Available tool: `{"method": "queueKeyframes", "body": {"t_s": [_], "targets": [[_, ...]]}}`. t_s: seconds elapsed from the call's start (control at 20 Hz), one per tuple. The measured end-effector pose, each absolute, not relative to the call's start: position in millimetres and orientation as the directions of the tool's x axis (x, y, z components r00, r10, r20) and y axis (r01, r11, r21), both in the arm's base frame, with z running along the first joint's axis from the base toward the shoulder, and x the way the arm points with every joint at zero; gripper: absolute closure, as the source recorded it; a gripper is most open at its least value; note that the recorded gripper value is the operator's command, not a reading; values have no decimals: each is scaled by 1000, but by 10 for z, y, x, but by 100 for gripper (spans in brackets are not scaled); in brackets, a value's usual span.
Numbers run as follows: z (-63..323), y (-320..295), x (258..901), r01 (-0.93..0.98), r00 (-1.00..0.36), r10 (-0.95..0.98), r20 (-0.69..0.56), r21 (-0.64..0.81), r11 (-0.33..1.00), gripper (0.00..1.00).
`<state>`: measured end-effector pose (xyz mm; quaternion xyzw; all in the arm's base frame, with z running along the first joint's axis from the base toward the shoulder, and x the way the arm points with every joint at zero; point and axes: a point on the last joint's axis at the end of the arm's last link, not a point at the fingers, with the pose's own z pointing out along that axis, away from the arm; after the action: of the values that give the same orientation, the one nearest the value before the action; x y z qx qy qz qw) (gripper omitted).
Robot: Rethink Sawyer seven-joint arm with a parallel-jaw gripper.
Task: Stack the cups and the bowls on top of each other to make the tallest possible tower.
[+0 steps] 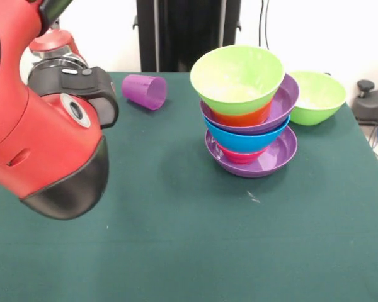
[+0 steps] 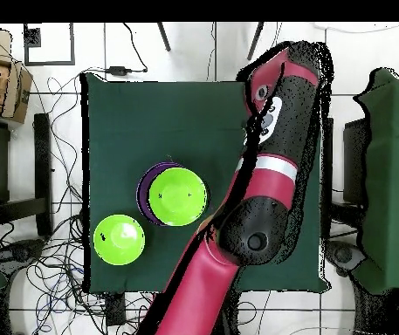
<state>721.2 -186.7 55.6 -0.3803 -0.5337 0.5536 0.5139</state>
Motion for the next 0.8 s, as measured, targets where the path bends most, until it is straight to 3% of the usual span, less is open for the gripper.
{"method": "queueKeyframes", "body": {"t_s": [0.65, 0.8], "targets": [[438, -1594, 7275, -199, -180, 960, 213, -964, 176, 0], [308, -1601, 7267, -224, -223, 925, 309, -939, 260, 0]]}}
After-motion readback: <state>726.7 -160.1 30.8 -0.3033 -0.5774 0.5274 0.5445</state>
